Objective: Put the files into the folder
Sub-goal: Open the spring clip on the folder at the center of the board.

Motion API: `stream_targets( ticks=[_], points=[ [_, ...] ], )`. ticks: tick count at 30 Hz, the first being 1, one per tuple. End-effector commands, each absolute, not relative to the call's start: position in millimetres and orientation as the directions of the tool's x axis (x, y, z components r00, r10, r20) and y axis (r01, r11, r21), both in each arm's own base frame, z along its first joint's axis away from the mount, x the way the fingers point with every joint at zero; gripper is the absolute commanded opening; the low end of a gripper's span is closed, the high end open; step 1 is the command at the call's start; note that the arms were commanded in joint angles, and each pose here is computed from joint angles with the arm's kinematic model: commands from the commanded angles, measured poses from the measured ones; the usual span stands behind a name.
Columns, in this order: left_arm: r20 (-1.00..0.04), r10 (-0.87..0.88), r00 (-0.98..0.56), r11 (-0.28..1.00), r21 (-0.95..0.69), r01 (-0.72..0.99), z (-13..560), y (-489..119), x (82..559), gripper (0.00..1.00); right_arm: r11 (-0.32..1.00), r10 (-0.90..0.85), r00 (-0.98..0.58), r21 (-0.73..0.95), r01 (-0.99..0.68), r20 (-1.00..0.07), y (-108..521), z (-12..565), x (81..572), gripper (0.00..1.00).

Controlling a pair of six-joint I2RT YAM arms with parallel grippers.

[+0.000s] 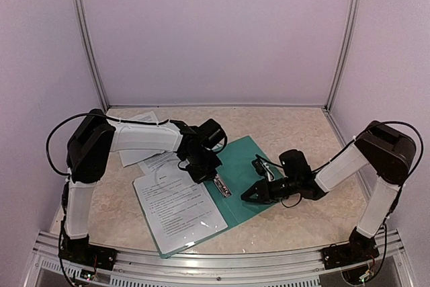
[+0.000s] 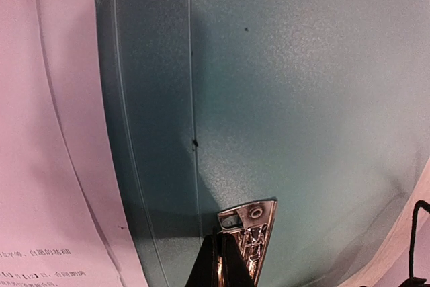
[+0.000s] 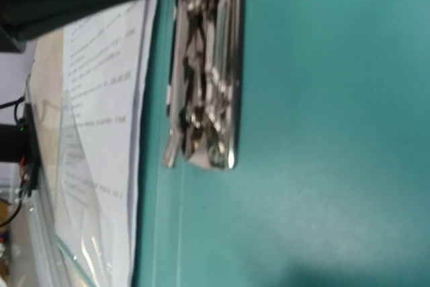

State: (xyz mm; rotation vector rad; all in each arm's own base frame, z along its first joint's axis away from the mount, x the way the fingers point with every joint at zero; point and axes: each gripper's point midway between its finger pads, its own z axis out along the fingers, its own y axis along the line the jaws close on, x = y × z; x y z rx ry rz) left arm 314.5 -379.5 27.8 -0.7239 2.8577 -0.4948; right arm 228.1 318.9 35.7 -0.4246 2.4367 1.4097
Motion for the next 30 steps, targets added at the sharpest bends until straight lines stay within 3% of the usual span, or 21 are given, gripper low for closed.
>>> stream_targets(
  ticks=[1, 13, 30],
  points=[
    [-0.018, -0.552, -0.834, 0.754, -0.439, -0.489, 47, -382, 320, 0.00, 0.408, -0.124, -0.914, 0.820, -0.402, -0.386, 329, 46, 230, 0.29],
    [0.039, -0.560, -0.828, 0.725, -0.460, -0.512, 43, -381, 313, 0.00, 0.351, -0.188, -0.921, 0.852, -0.388, -0.342, 350, 39, 237, 0.28],
    [0.042, -0.569, -0.821, 0.724, -0.448, -0.524, 38, -374, 314, 0.00, 0.332, -0.213, -0.929, 0.872, -0.361, -0.304, 366, 31, 243, 0.27]
  ],
)
